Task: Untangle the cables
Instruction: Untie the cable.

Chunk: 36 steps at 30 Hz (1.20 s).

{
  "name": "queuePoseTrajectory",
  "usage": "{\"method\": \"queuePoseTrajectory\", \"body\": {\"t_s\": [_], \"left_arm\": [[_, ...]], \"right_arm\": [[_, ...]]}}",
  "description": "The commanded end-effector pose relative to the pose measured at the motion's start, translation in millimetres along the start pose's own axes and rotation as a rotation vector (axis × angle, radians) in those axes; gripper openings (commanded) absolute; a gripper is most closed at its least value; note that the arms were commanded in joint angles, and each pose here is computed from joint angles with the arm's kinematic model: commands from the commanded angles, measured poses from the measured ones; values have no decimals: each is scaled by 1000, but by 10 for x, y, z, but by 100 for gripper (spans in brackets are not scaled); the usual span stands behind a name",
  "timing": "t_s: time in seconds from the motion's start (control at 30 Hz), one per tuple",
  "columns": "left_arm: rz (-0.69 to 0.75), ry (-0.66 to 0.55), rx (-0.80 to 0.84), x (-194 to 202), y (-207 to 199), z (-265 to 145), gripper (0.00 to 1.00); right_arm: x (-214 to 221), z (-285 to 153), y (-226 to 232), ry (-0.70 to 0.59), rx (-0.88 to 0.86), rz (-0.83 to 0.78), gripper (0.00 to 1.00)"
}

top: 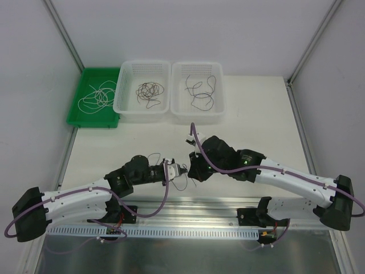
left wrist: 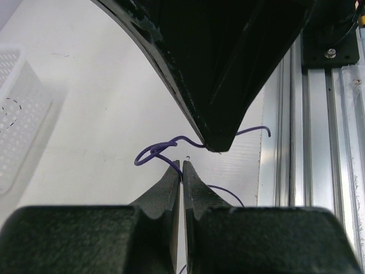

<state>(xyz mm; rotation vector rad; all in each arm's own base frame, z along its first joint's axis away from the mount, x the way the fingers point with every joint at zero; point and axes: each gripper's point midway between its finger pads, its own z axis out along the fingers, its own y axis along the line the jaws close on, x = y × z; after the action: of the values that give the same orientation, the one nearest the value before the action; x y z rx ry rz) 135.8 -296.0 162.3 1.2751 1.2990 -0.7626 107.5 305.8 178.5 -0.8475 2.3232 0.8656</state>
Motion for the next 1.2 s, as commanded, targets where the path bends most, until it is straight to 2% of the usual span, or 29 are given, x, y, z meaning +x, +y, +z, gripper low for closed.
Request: {"method": "queuePoseTrajectory", "body": {"t_s": [0.0,0.13,0.37,0.67,0.83,1.07,1.17], "left_arm": [[77,-6,44,-122,-39,-36,0],[125,49,45,-73,-10,-92,0],[193,50,90,-218,-4,-81,0],[173,57,169,-213,-121,-1,0],[142,82,216,-115,-222,44,0],[135,76,182,-168,-181,33,0],[123,74,134,-182,-112,11,0]], "right_arm": [[-106,-125,23,-22,-11,-36,1],[-92,-142,25,-5,-16,-47,1],[-162,-123,157,0,-74,-66,1],[-232,-116,167,-8,-69,-88,1],[-311,-157,70,-60,-13,-83,1],[-280,-125,33,-40,-20,-72,1],[-254,-135,20,-47,-18,-65,9]]}}
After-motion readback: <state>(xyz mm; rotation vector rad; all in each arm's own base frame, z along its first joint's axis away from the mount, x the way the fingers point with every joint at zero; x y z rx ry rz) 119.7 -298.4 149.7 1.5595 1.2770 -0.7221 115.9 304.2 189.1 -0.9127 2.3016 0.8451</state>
